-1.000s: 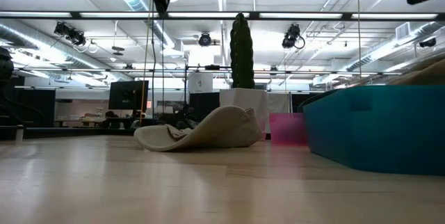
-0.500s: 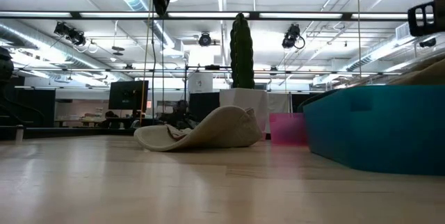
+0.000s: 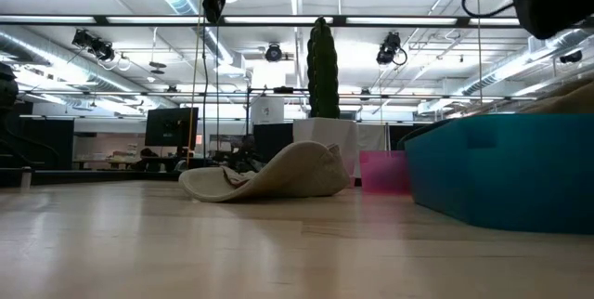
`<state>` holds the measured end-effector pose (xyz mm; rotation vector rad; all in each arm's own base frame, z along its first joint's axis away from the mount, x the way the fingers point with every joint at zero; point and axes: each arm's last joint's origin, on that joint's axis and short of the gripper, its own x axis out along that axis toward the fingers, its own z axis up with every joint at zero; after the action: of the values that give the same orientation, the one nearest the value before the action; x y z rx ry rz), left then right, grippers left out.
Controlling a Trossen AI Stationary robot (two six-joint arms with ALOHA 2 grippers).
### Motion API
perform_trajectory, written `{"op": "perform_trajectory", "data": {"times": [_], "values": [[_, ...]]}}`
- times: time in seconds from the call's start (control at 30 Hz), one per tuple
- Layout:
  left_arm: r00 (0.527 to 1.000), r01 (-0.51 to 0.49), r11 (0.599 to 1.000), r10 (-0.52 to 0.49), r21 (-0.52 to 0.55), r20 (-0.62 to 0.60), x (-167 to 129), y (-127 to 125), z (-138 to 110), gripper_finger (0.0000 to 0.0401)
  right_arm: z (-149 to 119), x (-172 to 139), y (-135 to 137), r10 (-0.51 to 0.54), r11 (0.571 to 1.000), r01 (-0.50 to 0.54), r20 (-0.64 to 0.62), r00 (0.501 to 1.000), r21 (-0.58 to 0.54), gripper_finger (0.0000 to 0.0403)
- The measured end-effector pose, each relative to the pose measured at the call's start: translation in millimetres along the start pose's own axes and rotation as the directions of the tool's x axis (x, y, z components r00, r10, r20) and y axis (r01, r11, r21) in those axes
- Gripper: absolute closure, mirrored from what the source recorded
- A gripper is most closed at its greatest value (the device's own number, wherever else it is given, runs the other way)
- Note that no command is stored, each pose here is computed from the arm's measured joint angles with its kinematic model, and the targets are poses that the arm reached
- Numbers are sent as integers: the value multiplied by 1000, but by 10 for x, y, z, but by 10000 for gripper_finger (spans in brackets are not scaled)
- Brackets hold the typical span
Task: Pick & Place hat
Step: Put the bottom brown cap into the blue bin, then put the brown cap into the blue bin
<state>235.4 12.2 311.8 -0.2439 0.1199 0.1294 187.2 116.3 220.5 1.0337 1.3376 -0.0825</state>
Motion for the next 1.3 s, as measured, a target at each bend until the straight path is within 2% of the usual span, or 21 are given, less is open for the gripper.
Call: {"op": "perform_trajectory", "data": {"times": [0.37, 0.57, 0.93, 1.17, 1.3], "values": [[1000, -18, 1000, 18, 8, -10, 0, 8, -12, 392, -7, -12, -156, -181, 982, 175, 86, 980, 72, 402], [999, -36, 999, 36, 8, -5, 0, 13, -10, 392, 12, -17, -169, -207, 978, 197, 156, 966, 73, 403], [999, -43, 999, 43, 8, -4, 0, 14, -11, 392, -9, -20, -198, -234, 972, 229, 124, 964, 54, 403], [998, -65, 998, 65, -21, 1, -1, 21, -10, 392, -53, -84, -123, -130, 991, 130, -45, 991, 17, 388], [997, -75, 996, 76, -57, 2, -1, 25, -10, 392, -76, -214, -43, -62, 998, 63, -60, 996, 15, 364]]}}
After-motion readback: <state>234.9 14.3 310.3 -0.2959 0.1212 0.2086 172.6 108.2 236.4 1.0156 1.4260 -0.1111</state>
